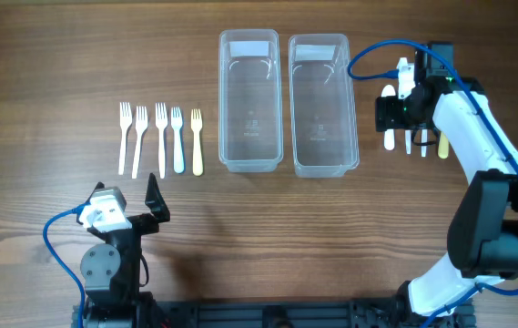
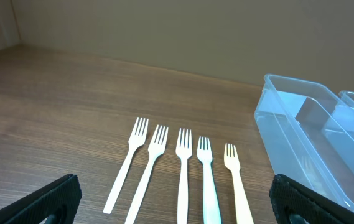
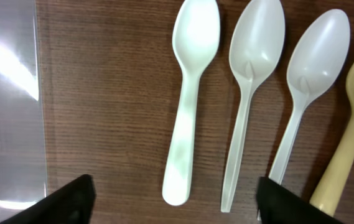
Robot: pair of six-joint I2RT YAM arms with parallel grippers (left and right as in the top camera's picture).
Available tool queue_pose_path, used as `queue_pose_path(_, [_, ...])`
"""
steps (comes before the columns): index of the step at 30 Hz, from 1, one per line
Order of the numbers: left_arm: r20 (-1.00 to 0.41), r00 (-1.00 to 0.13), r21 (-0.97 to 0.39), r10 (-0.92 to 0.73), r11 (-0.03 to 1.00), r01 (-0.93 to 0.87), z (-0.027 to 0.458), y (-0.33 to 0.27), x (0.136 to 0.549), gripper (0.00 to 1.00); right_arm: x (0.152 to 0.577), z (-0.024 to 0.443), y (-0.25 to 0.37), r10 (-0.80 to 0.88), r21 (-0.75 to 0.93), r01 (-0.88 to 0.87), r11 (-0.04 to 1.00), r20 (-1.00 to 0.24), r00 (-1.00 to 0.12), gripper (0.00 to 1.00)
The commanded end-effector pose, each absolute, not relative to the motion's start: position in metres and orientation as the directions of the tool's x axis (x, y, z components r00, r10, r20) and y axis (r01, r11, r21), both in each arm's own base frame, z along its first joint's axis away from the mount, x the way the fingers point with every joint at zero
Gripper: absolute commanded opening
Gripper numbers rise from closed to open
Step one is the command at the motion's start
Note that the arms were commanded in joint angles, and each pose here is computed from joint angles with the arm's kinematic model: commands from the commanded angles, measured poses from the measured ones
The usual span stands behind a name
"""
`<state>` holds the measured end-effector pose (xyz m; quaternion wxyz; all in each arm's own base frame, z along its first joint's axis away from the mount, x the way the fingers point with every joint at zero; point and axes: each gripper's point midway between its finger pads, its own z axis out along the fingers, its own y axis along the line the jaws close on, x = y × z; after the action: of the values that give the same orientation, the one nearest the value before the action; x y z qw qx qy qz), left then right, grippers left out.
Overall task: Pack container
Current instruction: 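Move the right gripper over the leftmost white spoon and grasp it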
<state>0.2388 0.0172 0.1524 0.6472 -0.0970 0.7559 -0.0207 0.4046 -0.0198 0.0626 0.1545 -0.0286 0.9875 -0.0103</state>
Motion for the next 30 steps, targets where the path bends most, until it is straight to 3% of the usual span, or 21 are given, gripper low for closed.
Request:
queue_pose_path(1, [-0.979, -0.141, -0.132, -0.148, 0.984, -0.120, 0.152, 0.018, 0.239, 1.00, 0.417, 0.063, -0.016, -0.082, -0.010, -0.083, 0.996, -0.330, -0.941, 0.68])
queue_pose_path(2, [-0.979, -0.141, -0.132, -0.148, 0.984, -0.120, 0.152, 0.018, 0.239, 1.00, 0.419, 0.063, -0.016, -0.082, -0.011, -0.083, 0.997, -0.340, -0.937, 0.65])
queue_pose_path(12, [-0.979, -0.141, -0.132, -0.148, 0.984, -0.120, 0.152, 0.018, 0.239, 1.00, 0.431, 0.062, -0.017, -0.080, -0.016, -0.079, 0.997, -0.375, -0.924, 0.61])
queue_pose_path(18, [-0.979, -0.141, -0.132, -0.148, 0.984, -0.120, 0.152, 0.018, 0.239, 1.00, 0.427, 0.035, -0.017, -0.078, -0.007, -0.080, 0.997, -0.314, -0.946, 0.67])
queue_pose_path(26, [-0.979, -0.141, -0.132, -0.148, 0.984, -0.120, 0.152, 0.018, 0.239, 1.00, 0.418, -0.004, -0.016, -0.077, 0.005, -0.080, 0.997, -0.227, -0.971, 0.66])
queue_pose_path(30, [-0.979, -0.141, -0.132, -0.148, 0.984, -0.120, 0.152, 0.018, 0.239, 1.00, 0.422, -0.004, -0.016, -0.077, 0.003, -0.080, 0.997, -0.239, -0.968, 0.57])
